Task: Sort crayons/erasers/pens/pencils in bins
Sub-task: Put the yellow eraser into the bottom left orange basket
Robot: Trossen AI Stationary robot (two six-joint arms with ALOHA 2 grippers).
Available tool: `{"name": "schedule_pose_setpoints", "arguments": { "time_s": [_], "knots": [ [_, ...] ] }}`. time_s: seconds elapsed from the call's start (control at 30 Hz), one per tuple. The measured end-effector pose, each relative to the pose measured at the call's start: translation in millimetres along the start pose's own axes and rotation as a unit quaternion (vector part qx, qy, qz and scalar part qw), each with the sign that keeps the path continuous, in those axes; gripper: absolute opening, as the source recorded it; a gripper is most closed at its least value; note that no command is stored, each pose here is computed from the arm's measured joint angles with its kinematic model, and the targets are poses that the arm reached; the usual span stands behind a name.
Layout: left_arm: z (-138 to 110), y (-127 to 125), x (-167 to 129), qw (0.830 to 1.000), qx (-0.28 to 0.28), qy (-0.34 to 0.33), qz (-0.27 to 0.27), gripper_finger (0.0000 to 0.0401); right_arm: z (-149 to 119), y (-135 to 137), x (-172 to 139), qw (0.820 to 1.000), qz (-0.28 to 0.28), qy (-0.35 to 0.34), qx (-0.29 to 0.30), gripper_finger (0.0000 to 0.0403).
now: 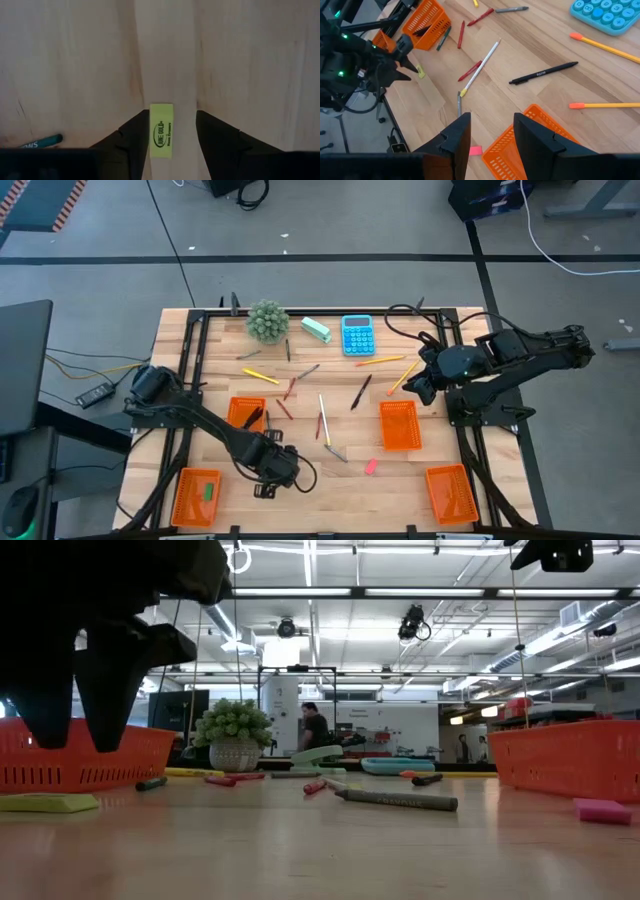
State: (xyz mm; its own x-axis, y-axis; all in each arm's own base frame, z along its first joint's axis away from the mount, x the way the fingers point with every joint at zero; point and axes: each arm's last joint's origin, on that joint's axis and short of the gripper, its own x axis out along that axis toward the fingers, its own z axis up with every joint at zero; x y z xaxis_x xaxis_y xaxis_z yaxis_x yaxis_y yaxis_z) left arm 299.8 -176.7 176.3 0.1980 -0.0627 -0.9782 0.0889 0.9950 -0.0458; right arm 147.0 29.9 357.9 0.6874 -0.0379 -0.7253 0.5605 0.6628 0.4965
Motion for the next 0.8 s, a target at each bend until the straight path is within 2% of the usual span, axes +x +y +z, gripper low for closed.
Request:
{"name": "schedule_pose_setpoints", "arguments": {
  "time_s": [0.27,0.8],
  "knots": [
    [-23.9,4.7,20.9,0.998,-0.009,0.061,-0.021,0.0162,0.2,-0.1,0.0,1.0,-0.002,-0.002,-0.002,0.0154],
    [-26.1,8.0,21.5,0.999,-0.004,0.047,-0.014,0.0123,0.2,-0.2,0.1,1.0,-0.002,-0.003,-0.003,0.0154]
  ]
}}
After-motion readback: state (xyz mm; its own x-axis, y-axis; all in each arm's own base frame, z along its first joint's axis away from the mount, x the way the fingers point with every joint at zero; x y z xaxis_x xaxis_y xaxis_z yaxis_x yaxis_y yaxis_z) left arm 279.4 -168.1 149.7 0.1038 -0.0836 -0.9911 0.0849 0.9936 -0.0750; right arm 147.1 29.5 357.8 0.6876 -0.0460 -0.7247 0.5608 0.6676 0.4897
